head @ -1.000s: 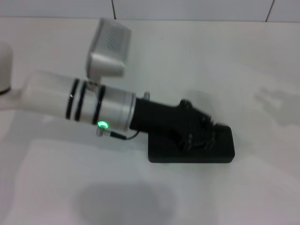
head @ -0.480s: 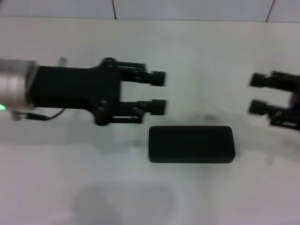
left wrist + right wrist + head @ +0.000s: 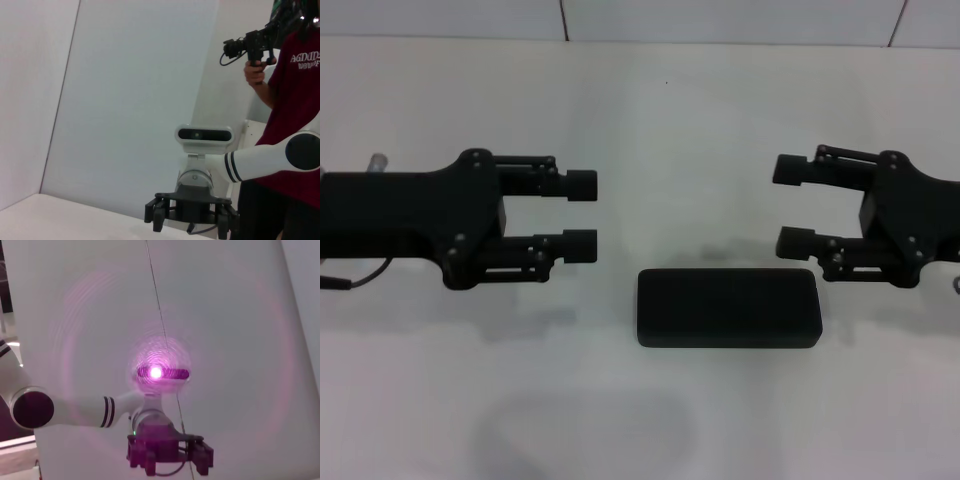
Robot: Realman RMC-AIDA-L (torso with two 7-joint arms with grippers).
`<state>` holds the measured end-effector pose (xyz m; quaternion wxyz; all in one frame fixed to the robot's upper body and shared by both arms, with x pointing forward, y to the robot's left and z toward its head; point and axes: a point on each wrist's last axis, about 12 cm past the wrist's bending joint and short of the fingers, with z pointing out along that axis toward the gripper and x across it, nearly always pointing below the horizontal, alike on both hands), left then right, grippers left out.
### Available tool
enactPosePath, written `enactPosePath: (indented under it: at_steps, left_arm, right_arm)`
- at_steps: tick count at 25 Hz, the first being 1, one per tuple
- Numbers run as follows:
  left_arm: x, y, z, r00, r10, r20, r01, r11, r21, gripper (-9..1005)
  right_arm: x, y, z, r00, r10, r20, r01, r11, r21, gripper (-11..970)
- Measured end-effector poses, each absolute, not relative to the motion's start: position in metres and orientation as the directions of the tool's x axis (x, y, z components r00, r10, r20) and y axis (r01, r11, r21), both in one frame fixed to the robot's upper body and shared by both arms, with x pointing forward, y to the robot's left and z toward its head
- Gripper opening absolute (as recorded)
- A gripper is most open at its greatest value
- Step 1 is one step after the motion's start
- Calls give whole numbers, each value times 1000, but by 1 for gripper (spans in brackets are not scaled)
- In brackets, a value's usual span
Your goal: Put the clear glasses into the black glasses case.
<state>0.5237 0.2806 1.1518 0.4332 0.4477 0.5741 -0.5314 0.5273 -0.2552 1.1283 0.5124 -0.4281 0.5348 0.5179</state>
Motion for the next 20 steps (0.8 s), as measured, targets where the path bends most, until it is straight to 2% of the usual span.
enactPosePath:
  at_steps: [7,20]
  left_arm:
    - [520,279,1148,-183,47,-982,983,33,-182,614]
    - [518,278,1145,-192,37,-981,981,43,-191,613]
  right_arm:
    - [529,-243,1123,-132,105,-986,-988,71,140,751]
    - [524,-243,1118,-158,130,-979,-983,71,168,746]
